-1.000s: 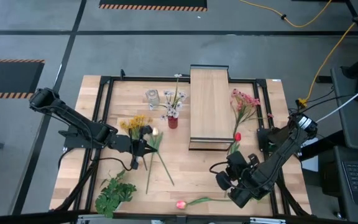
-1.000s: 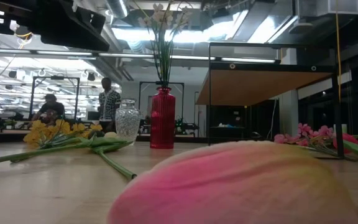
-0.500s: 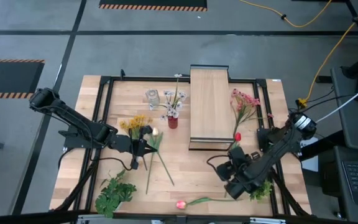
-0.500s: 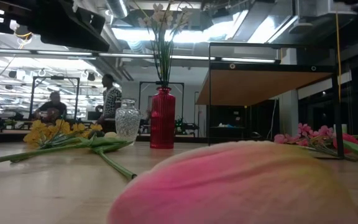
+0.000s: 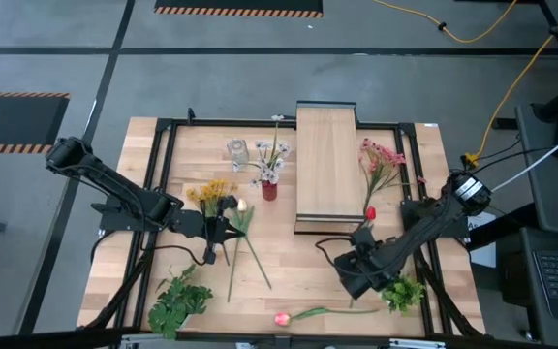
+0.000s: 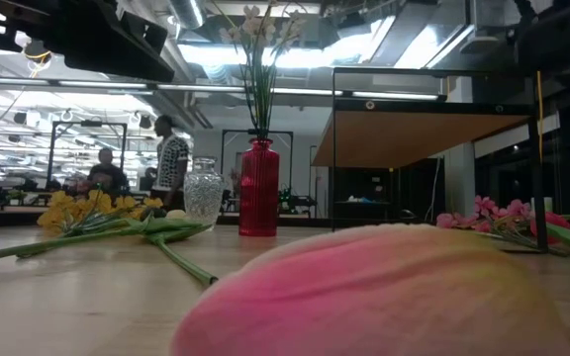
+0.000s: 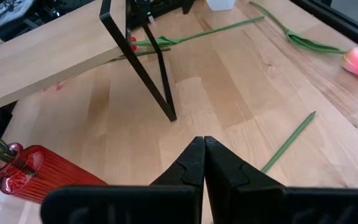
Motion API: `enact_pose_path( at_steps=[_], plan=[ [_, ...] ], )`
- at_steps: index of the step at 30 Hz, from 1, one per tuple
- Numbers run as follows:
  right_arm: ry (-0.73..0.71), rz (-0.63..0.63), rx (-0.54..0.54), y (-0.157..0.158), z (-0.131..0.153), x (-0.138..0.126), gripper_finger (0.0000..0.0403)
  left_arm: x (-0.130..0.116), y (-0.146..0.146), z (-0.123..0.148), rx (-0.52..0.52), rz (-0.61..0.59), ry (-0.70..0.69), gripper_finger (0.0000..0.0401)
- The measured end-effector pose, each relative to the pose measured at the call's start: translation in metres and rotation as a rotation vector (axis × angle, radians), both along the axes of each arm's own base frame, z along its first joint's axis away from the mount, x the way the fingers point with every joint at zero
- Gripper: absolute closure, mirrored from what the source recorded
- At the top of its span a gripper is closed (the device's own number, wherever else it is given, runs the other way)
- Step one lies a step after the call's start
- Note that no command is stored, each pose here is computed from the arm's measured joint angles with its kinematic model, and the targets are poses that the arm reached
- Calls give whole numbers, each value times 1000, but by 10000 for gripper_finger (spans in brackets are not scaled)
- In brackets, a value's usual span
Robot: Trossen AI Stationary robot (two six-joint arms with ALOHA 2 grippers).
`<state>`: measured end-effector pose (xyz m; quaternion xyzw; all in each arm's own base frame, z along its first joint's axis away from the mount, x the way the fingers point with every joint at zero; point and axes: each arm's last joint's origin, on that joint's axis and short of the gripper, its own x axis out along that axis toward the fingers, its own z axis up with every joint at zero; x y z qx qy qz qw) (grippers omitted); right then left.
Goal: Pick and place flowers into a vace then onto a shelf
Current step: Put the red tulip into the red vase
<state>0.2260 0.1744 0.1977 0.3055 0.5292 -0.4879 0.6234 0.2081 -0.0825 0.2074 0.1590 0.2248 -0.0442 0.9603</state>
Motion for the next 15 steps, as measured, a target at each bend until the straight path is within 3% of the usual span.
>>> enact_pose_path(
  at_steps=[15],
  plan=[
    [-38, -13, 45, -5, -26, -1, 199, 0, -1, 0, -13, -32, 7, 396]
  ],
)
